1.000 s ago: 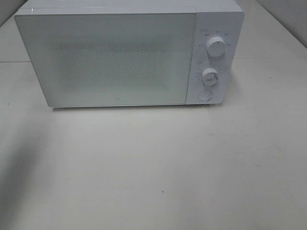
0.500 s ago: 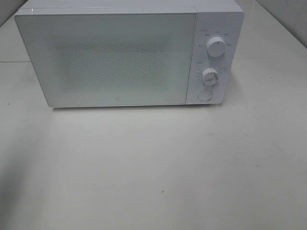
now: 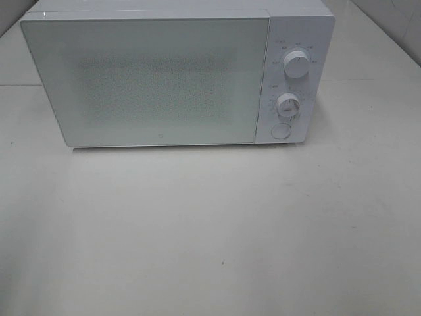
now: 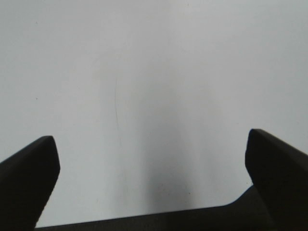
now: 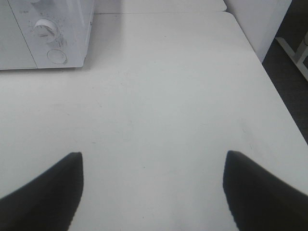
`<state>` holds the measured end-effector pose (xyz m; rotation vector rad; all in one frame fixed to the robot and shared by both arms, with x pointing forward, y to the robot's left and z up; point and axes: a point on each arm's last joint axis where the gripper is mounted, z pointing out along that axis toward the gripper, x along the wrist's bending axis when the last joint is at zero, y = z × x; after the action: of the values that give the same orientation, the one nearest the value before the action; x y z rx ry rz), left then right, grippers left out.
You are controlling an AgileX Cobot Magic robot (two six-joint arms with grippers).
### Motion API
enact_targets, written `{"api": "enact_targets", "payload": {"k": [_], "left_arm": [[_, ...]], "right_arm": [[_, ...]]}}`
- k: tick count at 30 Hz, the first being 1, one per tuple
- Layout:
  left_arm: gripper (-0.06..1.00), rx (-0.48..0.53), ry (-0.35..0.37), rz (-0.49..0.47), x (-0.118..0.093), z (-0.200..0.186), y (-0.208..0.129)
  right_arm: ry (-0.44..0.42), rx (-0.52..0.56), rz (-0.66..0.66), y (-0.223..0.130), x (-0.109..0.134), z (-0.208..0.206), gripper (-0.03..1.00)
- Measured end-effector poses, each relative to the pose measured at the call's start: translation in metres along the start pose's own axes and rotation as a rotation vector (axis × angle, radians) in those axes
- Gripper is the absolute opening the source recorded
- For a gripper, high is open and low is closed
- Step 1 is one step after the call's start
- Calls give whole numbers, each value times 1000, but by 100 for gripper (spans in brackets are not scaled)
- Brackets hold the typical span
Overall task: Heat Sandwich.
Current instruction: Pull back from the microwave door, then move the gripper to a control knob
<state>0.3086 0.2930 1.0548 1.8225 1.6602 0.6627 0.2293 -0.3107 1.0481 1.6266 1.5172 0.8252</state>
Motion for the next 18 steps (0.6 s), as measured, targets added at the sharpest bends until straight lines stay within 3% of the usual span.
{"api": "enact_targets", "payload": {"k": [8, 18], "left_arm": [[99, -64, -1, 5, -1, -19, -27], [99, -236, -12, 6, -2, -41, -43]], "right_arm": [[0, 0, 0, 0, 0, 0, 77], [0, 0, 0, 0, 0, 0, 77]]}}
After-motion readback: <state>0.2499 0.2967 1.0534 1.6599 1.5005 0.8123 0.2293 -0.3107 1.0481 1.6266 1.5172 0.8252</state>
